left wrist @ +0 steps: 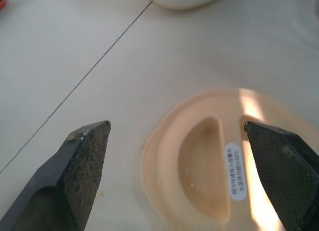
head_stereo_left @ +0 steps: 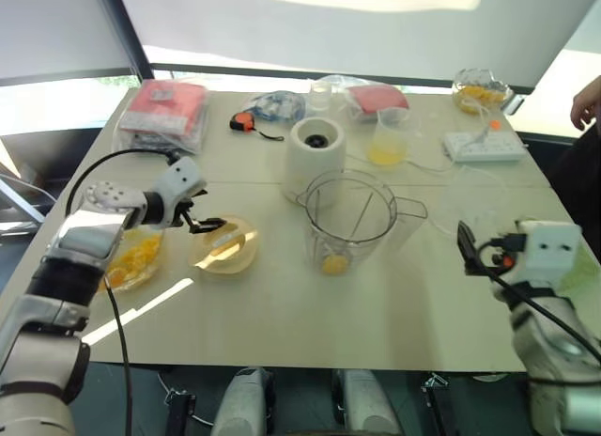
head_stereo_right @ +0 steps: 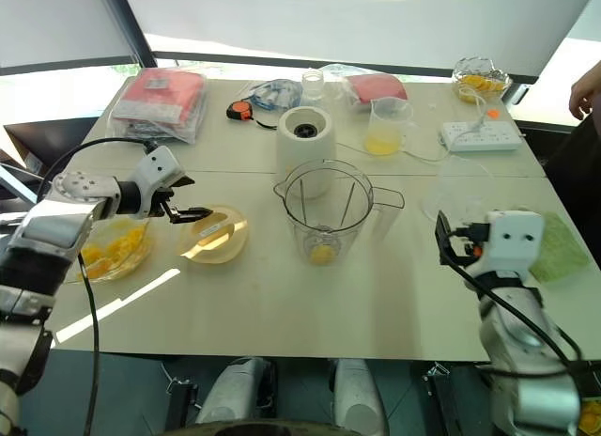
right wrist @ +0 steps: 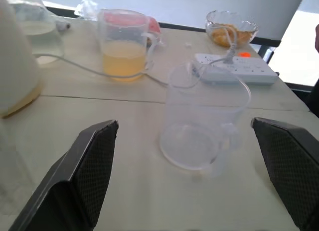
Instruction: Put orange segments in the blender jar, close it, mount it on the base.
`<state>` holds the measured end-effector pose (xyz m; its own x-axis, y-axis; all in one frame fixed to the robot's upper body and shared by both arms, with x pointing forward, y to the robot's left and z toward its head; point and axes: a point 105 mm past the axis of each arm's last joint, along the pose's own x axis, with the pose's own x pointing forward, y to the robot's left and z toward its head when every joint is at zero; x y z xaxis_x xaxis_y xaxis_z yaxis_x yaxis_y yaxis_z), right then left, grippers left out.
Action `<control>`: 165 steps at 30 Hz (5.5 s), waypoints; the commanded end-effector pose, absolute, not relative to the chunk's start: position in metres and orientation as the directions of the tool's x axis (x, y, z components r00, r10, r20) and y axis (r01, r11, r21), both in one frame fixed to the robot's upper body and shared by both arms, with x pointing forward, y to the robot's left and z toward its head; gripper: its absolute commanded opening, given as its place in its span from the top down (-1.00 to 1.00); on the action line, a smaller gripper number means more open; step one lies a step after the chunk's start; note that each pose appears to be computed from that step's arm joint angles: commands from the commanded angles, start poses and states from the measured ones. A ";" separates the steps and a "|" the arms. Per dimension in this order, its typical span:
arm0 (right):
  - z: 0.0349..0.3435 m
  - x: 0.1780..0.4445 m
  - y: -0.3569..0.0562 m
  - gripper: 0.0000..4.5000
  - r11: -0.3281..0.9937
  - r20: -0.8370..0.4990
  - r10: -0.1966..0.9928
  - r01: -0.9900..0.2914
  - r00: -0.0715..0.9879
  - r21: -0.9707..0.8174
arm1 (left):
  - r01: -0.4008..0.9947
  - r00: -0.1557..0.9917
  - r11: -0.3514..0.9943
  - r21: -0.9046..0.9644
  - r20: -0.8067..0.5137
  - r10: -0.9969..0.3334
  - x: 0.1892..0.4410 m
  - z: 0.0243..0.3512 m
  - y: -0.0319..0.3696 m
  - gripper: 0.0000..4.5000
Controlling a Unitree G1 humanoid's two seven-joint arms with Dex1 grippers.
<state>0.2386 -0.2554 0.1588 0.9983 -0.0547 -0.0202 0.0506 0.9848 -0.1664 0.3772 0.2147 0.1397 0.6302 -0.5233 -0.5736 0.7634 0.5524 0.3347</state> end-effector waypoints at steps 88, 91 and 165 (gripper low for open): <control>0.137 0.216 -0.188 -1.00 0.936 -0.082 0.351 -0.348 0.933 0.054 | 0.610 -0.212 -0.754 0.244 -0.867 -0.452 0.324 0.231 -0.033 0.88; 0.139 0.224 -0.186 -1.00 0.942 -0.057 0.335 -0.334 0.940 0.036 | 0.649 -0.254 -0.740 0.179 -0.865 -0.433 0.321 0.224 -0.029 0.88; 0.130 0.303 -0.169 0.61 0.983 0.085 0.170 -0.162 0.982 -0.088 | 0.976 0.142 0.218 0.015 -0.806 -0.575 0.364 0.107 -0.008 0.90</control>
